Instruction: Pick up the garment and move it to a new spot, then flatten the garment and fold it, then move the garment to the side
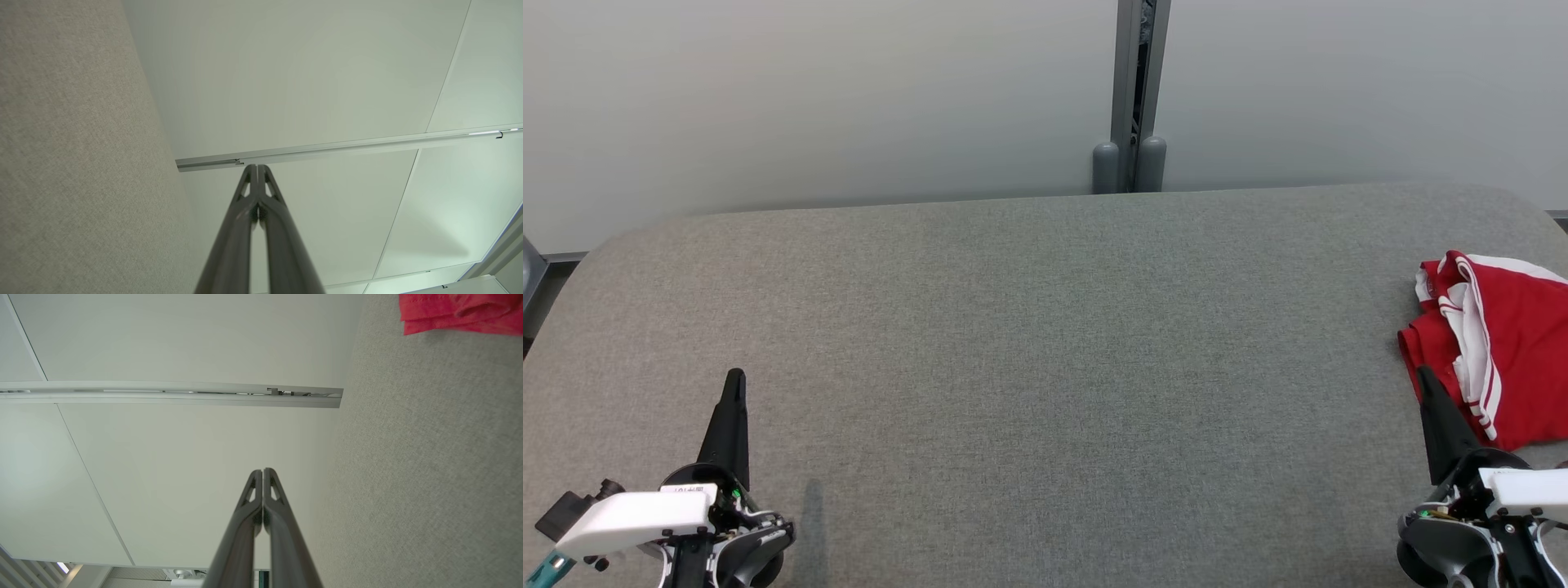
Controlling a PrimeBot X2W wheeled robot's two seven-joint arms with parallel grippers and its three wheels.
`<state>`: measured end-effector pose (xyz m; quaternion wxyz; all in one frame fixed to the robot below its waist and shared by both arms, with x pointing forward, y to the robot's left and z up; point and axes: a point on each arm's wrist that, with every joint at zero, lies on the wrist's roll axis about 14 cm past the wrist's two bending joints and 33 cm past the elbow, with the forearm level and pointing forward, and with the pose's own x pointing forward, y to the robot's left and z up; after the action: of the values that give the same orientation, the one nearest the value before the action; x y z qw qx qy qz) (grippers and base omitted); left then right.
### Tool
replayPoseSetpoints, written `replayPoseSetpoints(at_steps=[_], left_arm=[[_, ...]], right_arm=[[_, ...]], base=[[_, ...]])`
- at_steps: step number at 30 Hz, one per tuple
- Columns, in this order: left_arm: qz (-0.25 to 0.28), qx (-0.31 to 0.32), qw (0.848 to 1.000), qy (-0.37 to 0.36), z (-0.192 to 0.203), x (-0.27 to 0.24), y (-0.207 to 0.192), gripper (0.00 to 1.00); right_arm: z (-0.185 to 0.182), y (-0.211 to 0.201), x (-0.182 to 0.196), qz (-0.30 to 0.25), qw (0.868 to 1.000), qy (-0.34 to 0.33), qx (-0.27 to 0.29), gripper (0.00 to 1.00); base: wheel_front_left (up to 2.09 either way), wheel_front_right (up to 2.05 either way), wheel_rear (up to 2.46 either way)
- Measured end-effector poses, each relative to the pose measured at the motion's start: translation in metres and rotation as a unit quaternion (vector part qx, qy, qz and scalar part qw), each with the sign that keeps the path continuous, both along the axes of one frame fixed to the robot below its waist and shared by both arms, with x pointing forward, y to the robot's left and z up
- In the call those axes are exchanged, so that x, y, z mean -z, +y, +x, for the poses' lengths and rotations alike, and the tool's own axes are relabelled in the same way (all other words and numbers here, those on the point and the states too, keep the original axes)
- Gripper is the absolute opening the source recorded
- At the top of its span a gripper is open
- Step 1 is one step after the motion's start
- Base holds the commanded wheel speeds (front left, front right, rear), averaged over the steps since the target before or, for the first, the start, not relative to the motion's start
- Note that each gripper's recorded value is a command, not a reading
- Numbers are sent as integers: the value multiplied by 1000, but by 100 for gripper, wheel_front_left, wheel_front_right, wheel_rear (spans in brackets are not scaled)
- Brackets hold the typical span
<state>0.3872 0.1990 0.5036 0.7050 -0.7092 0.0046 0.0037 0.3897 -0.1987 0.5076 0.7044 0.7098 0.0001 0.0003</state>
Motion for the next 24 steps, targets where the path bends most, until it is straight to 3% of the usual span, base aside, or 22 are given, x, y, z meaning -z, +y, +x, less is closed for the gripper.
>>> replayPoseSetpoints(at_steps=[24], left_arm=[[0, 0, 1000, 0, 0, 0, 0, 0]], right_arm=[[0, 0, 0, 0, 1000, 0, 0, 0]], base=[[0, 0, 0]])
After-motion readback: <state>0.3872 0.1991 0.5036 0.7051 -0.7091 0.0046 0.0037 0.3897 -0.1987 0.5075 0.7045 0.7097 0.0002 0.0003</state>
